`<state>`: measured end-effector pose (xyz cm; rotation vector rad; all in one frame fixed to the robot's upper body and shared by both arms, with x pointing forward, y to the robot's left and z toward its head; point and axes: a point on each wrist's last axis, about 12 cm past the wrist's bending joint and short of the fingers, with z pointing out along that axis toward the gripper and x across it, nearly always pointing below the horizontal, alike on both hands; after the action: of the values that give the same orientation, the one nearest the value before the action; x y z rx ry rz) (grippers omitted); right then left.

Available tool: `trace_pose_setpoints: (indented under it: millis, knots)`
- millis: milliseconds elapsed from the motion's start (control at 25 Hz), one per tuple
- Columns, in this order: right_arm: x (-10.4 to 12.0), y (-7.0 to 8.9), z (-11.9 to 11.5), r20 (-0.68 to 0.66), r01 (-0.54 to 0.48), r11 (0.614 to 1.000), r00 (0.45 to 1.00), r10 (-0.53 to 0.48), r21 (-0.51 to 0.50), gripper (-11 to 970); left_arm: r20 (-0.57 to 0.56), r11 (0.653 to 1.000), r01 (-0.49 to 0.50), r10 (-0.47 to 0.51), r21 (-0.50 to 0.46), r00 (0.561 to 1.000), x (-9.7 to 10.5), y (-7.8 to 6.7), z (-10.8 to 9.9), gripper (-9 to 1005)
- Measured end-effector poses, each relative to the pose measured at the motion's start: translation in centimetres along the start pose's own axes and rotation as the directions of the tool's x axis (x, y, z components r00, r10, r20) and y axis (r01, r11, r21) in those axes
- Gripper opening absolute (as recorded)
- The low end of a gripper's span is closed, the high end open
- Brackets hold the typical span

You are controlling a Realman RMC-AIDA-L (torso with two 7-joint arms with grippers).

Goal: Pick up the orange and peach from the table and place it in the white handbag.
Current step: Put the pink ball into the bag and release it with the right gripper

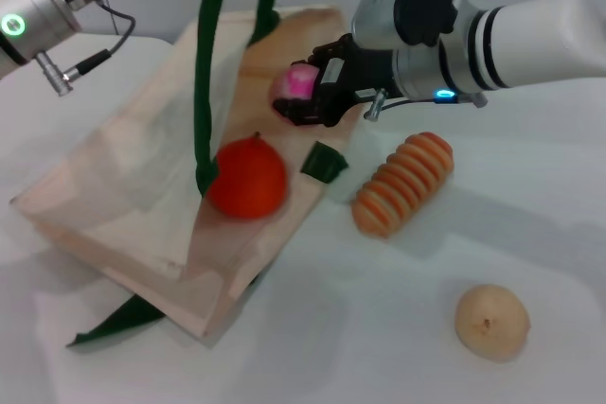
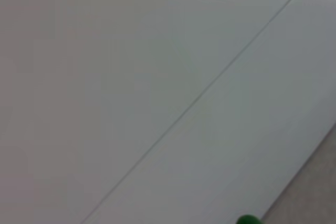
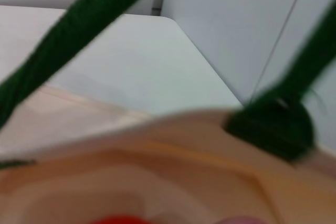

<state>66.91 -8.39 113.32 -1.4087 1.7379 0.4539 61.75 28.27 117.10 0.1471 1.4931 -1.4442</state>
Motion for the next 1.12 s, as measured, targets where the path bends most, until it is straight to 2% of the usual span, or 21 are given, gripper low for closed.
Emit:
trace_pose_setpoints:
  millis: [280, 440, 600, 880, 1120]
  knots:
    - [-1.2, 1.2, 0.9, 0.035, 0.049, 0.998, 0.998, -0.047, -0.034, 563, -0.026, 1.0, 0.01, -0.009, 0.025, 1.0, 0.4, -0.2, 1.0, 129]
    - [-1.5, 0.7, 1.2, 0.029, 0.038, 0.999, 0.999, -0.039, 0.022, 563, -0.052, 0.999, 0.017, -0.015, 0.045, 0.999, 0.7, -0.5, 1.8, 128]
    - [-1.0, -0.4, 1.3, -0.012, 0.009, 0.99, 1.0, -0.008, 0.142, 563, -0.063, 0.997, 0.026, -0.022, 0.073, 0.998, 1.0, -0.8, 2.2, 128]
    - [-1.1, -0.7, 1.3, 0.007, 0.009, 0.986, 1.0, -0.01, 0.169, 563, -0.059, 0.998, 0.025, -0.021, 0.066, 0.998, 1.0, -0.7, 2.1, 128]
    - [-1.1, 0.1, 1.7, -0.002, 0.084, 0.986, 0.996, -0.084, 0.144, 561, -0.048, 0.999, 0.021, -0.019, 0.043, 0.999, 1.0, -0.4, 1.9, 129]
